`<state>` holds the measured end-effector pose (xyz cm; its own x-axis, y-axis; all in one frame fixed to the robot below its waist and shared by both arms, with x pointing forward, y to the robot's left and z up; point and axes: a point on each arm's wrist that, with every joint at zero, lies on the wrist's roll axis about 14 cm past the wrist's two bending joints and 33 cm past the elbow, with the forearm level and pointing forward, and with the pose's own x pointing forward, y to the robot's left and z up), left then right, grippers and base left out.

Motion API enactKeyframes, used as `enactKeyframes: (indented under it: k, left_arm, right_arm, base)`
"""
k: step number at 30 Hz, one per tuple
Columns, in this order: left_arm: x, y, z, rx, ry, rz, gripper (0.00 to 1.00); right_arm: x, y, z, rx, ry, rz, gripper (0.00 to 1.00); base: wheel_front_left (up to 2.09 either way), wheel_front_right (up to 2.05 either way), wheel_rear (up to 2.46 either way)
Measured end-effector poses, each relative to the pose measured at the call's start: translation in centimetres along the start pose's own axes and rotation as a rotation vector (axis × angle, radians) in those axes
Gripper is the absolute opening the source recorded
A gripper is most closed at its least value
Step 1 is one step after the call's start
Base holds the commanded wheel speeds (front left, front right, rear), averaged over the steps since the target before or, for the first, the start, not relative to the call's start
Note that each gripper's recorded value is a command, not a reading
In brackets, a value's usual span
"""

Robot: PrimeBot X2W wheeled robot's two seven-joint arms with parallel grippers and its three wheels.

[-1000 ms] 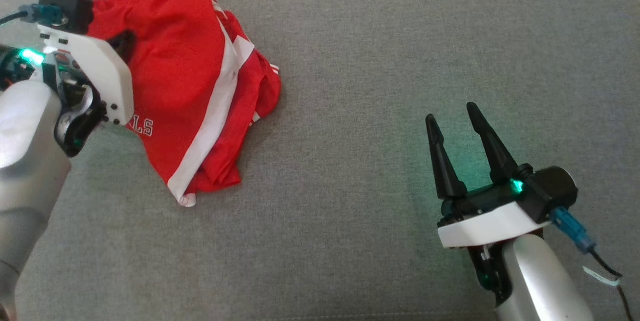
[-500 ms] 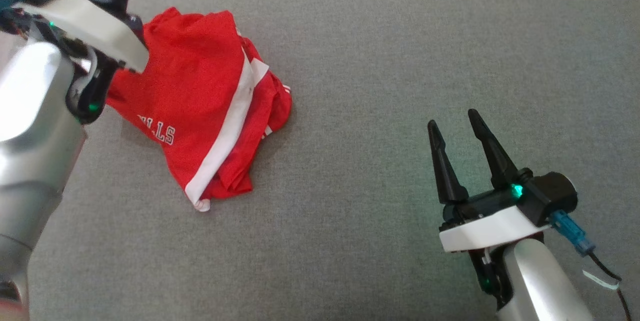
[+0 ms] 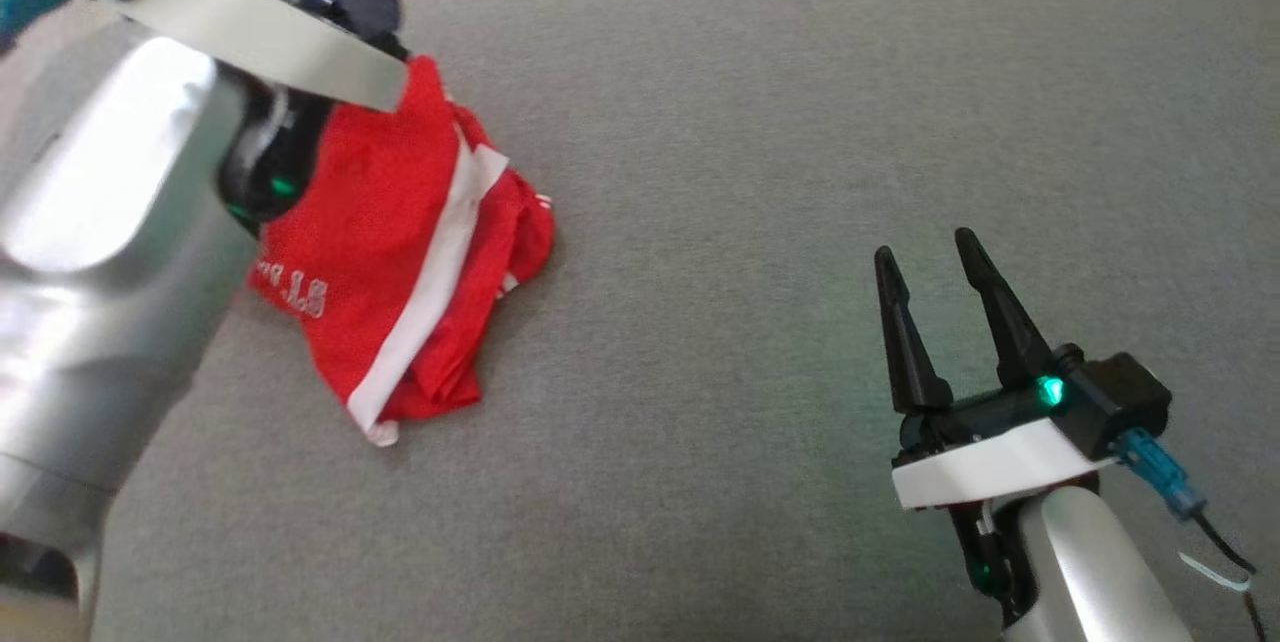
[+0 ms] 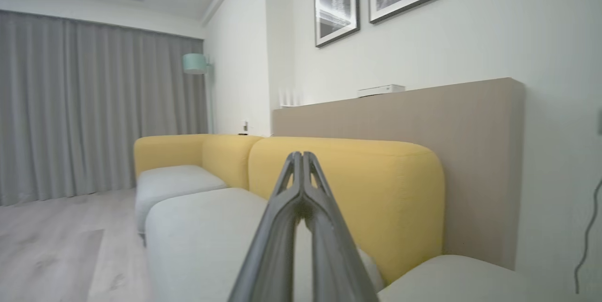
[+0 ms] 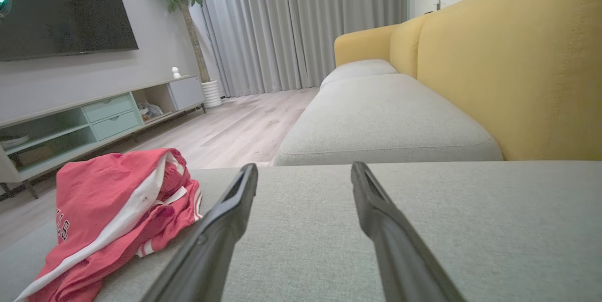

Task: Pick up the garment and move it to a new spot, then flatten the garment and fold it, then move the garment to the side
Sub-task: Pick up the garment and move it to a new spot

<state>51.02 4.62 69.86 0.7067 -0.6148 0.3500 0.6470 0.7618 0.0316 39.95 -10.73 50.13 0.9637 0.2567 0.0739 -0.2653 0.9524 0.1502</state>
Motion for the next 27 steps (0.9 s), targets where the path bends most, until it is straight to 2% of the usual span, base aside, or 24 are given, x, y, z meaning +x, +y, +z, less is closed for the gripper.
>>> enactKeyframes:
  k: [6, 13, 14, 15, 18, 22, 27]
  left_arm:
    - [2.2, -4.1, -1.5, -0.022, 0.035, -0.121, 0.0]
    - [3.3, -8.6, -6.6, -0.015, 0.179, -0.248, 0.0]
    - [3.1, -9.5, -7.4, -0.008, 0.196, -0.271, 0.43]
    - [2.7, -10.3, -8.3, -0.009, 0.215, -0.287, 1.0]
    - [1.1, -11.4, -10.7, -0.037, 0.276, -0.298, 1.0]
    - [-0.4, -11.3, -11.9, -0.017, 0.308, -0.286, 1.0]
    - [-1.5, -7.3, -10.6, 0.026, 0.266, -0.13, 1.0]
  right_arm:
    - [-1.2, -1.7, 0.7, 0.003, -0.016, -0.059, 1.0]
    - [-2.7, -4.0, 1.4, 0.001, -0.031, -0.141, 1.0]
    - [-2.8, -4.3, 1.5, -0.001, -0.033, -0.148, 1.0]
    - [-2.9, -4.4, 1.6, -0.002, -0.035, -0.154, 1.0]
    - [-2.8, -4.6, 2.0, -0.004, -0.047, -0.157, 1.0]
    - [-2.4, -4.3, 2.3, -0.005, -0.058, -0.146, 1.0]
    - [-1.6, -3.4, 2.7, -0.009, -0.073, -0.11, 1.0]
  base:
    - [0.0, 0.0, 0.0]
    - [0.0, 0.0, 0.0]
    - [0.0, 0.0, 0.0]
    - [0.0, 0.0, 0.0]
    - [0.0, 0.0, 0.0]
    - [0.0, 0.0, 0.0]
    - [0.0, 0.0, 0.0]
